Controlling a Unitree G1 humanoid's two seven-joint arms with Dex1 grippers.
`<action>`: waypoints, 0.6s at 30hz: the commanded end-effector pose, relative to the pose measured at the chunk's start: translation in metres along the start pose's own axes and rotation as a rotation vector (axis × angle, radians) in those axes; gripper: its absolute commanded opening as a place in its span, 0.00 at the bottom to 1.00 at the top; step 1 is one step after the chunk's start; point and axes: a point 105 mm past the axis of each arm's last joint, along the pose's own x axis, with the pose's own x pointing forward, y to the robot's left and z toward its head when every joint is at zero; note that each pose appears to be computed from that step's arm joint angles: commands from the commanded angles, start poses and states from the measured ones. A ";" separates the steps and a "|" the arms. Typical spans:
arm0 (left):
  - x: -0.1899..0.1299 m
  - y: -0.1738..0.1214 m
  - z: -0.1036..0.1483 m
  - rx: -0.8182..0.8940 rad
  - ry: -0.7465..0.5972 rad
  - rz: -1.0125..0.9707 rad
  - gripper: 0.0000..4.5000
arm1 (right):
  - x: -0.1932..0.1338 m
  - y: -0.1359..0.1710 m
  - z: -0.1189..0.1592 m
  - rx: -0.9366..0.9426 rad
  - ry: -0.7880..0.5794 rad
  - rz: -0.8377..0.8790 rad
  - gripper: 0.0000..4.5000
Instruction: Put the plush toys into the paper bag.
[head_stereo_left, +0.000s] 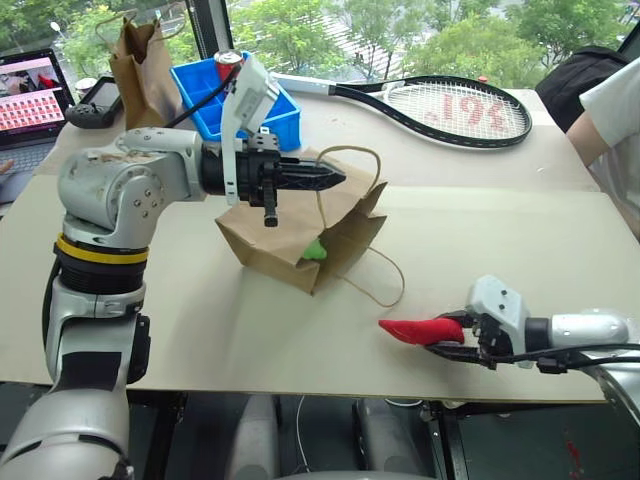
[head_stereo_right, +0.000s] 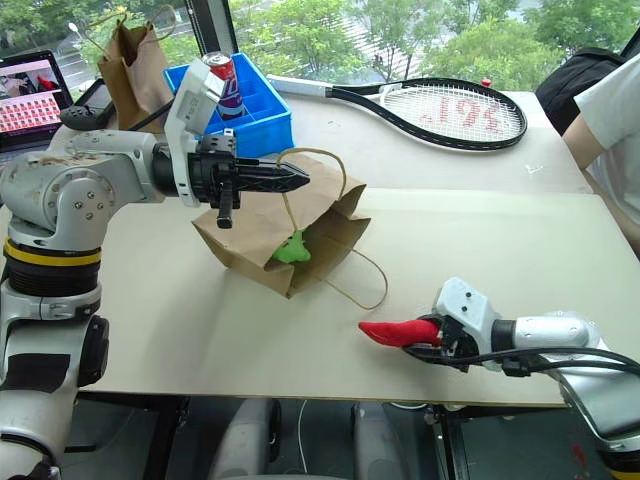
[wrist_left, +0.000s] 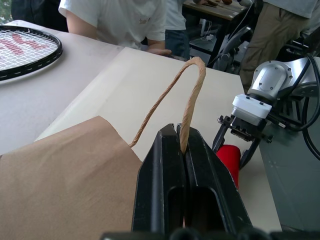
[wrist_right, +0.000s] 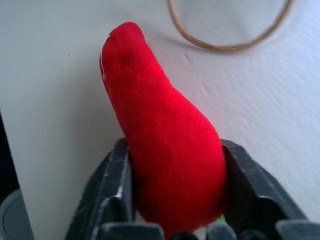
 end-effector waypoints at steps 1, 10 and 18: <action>-0.003 -0.006 0.016 0.065 -0.023 -0.008 0.00 | -0.014 -0.004 0.016 -0.007 -0.044 -0.006 0.20; -0.002 -0.004 0.022 0.066 -0.043 -0.002 0.00 | -0.025 -0.019 0.091 -0.176 -0.215 -0.079 0.00; -0.001 -0.001 0.026 0.066 -0.060 0.009 0.00 | 0.028 -0.019 0.143 -0.443 -0.277 -0.113 0.00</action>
